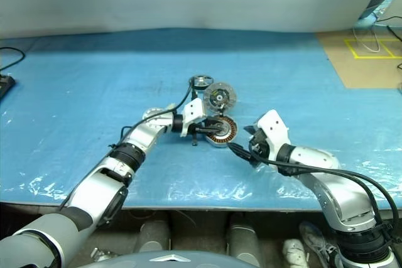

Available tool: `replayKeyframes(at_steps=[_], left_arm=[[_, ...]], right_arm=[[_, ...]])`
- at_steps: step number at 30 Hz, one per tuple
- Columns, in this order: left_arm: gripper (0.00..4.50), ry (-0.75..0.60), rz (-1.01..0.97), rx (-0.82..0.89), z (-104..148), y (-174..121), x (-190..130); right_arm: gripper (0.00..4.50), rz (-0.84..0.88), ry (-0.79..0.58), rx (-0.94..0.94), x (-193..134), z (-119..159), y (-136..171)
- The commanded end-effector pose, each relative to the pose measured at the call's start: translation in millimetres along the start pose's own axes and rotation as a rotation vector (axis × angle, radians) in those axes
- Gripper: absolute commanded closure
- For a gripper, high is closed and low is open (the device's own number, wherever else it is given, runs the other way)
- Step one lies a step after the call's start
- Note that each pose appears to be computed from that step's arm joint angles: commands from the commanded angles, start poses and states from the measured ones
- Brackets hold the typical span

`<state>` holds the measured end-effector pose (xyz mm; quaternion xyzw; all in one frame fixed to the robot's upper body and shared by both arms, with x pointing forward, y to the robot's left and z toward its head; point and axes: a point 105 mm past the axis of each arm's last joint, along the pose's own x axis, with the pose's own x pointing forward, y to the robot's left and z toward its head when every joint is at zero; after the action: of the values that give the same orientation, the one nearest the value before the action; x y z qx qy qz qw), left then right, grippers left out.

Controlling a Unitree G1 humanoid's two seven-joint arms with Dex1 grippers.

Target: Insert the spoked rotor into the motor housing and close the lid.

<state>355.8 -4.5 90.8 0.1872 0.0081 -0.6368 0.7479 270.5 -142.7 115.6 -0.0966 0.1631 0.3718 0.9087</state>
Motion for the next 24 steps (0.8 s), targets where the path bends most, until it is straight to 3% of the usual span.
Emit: replayKeyframes(at_steps=[1, 17, 18, 23, 24], left_arm=[[3.81, 0.024, -0.019, -0.008, -7.2, -6.3, 2.0], [3.81, 0.040, -0.036, -0.025, -14.3, -11.5, 2.4], [3.08, 0.024, -0.040, -0.043, -11.9, -11.4, 2.4], [1.46, 0.001, -0.024, -0.014, -5.3, -7.5, -0.9], [1.46, -0.010, -0.031, -0.012, -3.2, -8.0, -2.6]], right_arm=[[0.68, -0.005, -0.021, -0.035, -0.2, 8.3, -0.2], [0.68, -0.012, -0.016, -0.034, 1.6, 7.5, -0.2], [0.68, -0.012, -0.017, -0.034, 1.6, 7.7, 0.2], [0.68, -0.009, -0.021, -0.033, 1.9, 9.4, 1.1], [0.68, -0.009, -0.022, -0.033, 1.9, 9.6, 0.9]])
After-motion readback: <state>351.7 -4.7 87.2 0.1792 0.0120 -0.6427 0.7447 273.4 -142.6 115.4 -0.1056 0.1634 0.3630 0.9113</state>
